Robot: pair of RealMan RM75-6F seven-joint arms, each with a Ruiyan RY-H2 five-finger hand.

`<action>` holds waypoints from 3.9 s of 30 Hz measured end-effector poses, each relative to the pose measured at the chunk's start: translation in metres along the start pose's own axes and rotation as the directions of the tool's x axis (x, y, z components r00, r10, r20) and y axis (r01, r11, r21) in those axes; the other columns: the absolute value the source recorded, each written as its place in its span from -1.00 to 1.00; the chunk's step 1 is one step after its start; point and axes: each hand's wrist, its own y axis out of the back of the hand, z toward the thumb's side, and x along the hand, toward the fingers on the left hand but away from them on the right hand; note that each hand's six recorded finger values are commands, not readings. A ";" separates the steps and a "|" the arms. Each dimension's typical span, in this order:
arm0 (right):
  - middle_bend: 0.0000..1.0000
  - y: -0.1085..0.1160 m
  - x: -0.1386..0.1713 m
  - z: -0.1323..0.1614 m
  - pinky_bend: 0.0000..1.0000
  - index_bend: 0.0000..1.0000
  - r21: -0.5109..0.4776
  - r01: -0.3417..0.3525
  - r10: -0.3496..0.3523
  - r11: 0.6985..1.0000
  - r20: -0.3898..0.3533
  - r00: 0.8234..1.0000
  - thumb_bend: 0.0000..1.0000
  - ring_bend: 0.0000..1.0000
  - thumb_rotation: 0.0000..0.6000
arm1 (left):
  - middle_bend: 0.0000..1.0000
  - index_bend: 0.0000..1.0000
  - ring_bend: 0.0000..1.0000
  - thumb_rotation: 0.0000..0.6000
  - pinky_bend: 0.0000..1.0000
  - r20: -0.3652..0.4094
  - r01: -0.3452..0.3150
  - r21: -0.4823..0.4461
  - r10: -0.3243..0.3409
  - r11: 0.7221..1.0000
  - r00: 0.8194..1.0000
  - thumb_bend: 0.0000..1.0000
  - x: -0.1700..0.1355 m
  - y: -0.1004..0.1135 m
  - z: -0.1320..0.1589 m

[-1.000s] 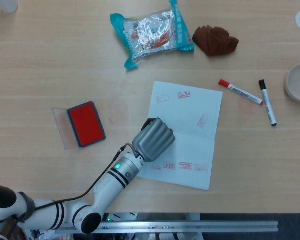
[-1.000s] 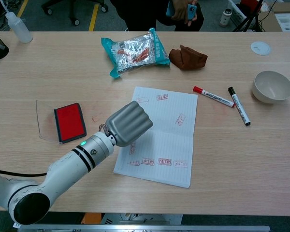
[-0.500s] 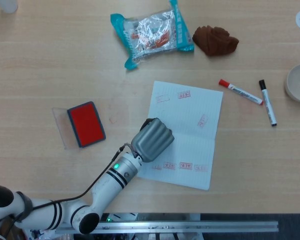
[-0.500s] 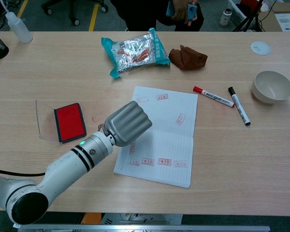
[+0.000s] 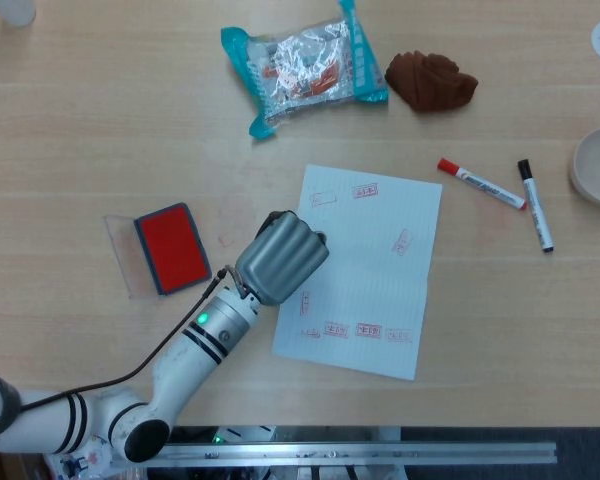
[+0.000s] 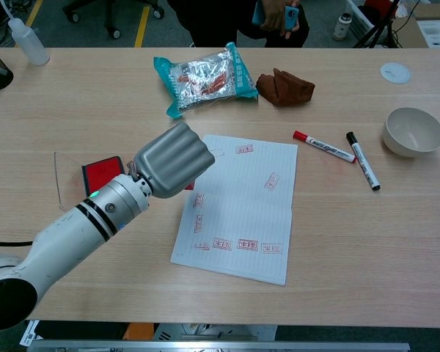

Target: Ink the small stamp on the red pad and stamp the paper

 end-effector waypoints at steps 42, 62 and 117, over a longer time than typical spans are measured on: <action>-0.30 0.003 0.001 0.004 -0.62 -0.59 0.012 0.006 -0.006 1.000 -0.001 1.000 -0.59 -0.64 1.00 | 1.00 0.03 1.00 1.00 1.00 -0.080 0.129 0.076 -0.123 0.989 0.989 -0.46 -0.014 -0.078 -0.032; -0.29 0.003 -0.001 0.009 -0.62 -0.59 0.009 0.011 -0.010 1.000 -0.012 1.000 -0.59 -0.64 1.00 | 1.00 -0.12 1.00 1.00 1.00 -0.092 0.105 0.059 -0.099 0.993 0.991 -0.46 -0.026 -0.061 -0.048; -0.29 -0.005 -0.014 0.009 -0.62 -0.56 0.022 -0.043 0.044 0.999 -0.020 0.999 -0.59 -0.64 1.00 | 0.33 -0.10 0.28 1.00 0.97 -0.603 -0.118 -0.462 -0.214 0.879 0.768 -0.46 -0.272 -0.051 -0.207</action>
